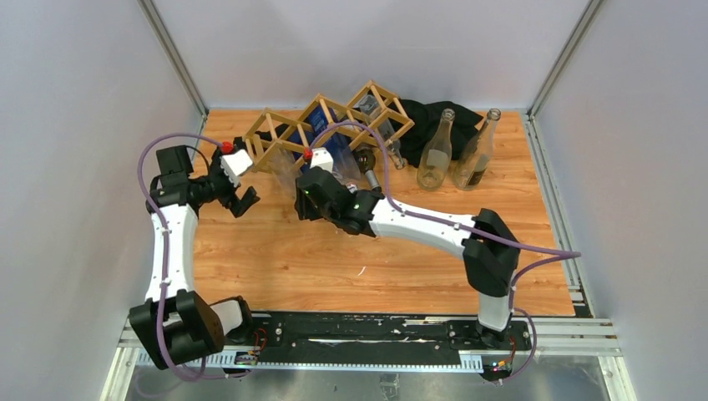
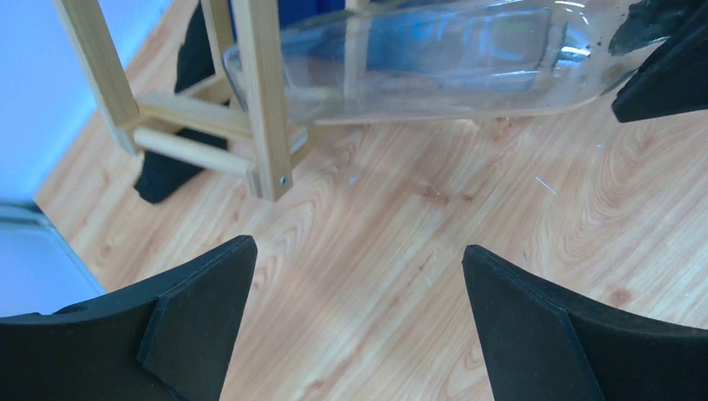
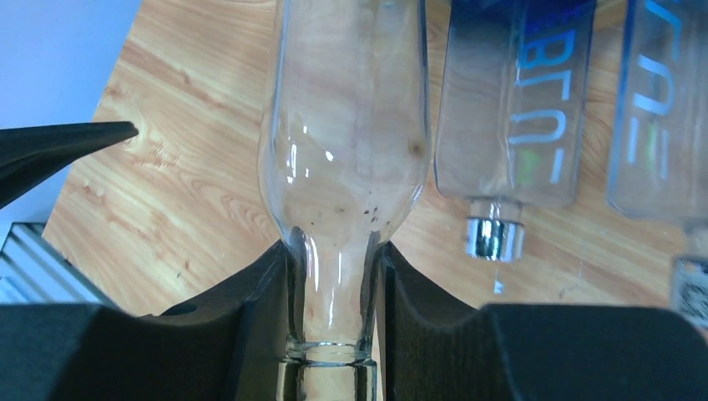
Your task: Take the wine bottle off the wine rack
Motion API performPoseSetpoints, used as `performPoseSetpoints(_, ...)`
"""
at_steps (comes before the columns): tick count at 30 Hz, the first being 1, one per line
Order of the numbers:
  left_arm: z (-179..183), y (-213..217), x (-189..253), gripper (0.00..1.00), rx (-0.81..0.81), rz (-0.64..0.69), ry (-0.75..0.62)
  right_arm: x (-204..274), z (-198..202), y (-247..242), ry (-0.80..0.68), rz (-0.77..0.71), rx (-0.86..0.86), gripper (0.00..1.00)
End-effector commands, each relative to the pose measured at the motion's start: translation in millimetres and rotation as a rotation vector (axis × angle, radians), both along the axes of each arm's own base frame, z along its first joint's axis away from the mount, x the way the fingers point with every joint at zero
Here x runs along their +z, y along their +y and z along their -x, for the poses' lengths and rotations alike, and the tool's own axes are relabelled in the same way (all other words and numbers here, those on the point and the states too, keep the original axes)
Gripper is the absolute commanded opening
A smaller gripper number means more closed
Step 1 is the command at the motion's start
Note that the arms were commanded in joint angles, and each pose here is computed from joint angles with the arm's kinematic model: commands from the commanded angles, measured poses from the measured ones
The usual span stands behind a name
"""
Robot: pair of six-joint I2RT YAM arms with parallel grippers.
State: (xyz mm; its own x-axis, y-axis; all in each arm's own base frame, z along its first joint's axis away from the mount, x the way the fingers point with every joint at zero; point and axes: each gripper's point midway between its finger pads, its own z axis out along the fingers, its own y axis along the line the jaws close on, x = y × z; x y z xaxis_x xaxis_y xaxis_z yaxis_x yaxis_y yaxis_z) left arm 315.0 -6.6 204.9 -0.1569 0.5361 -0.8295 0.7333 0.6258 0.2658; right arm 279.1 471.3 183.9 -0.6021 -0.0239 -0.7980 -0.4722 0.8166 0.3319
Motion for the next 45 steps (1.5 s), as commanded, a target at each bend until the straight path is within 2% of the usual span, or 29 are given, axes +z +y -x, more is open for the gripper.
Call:
performPoseSetpoints(1, 7.7, -17.5, 15.5, 1.00, -0.113, -0.105, -0.103, 52.7, 14.7, -1.0, -0.064, -0.142, 0.019, 0.00)
performPoseSetpoints(16, 40.4, -73.5, 21.8, 1.00, -0.459, -0.406, -0.305, 80.0, 52.8, -47.1, -0.067, -0.210, 0.083, 0.00)
performPoseSetpoints(22, 61.0, -85.6, 11.6, 1.00, -0.512, -0.421, -0.292, 92.6, 74.1, -47.2, -0.089, -0.228, 0.184, 0.00)
performPoseSetpoints(33, 73.8, -92.3, 5.4, 1.00, -0.548, -0.424, -0.275, 116.5, 110.8, -49.7, -0.140, -0.244, 0.326, 0.00)
performPoseSetpoints(36, 82.5, -96.3, -3.0, 0.96, -0.580, -0.427, -0.247, 121.2, 119.2, -48.4, -0.157, -0.246, 0.351, 0.00)
performPoseSetpoints(39, 84.7, -99.1, -3.9, 0.86, -0.587, -0.421, -0.240, 122.6, 125.8, -47.2, -0.175, -0.239, 0.372, 0.00)
performPoseSetpoints(42, 84.5, -102.6, 3.9, 0.67, -0.578, -0.393, -0.242, 119.6, 127.8, -48.8, -0.177, -0.225, 0.373, 0.00)
performPoseSetpoints(43, 84.8, -104.2, 8.2, 0.52, -0.576, -0.381, -0.249, 119.1, 127.6, -50.7, -0.180, -0.222, 0.370, 0.03)
performPoseSetpoints(44, 85.5, -106.1, 11.9, 0.42, -0.578, -0.370, -0.258, 118.6, 127.3, -52.3, -0.184, -0.221, 0.367, 0.08)
performPoseSetpoints(45, 86.4, -107.7, 16.0, 0.25, -0.582, -0.362, -0.272, 119.3, 126.9, -54.4, -0.189, -0.221, 0.363, 0.17)
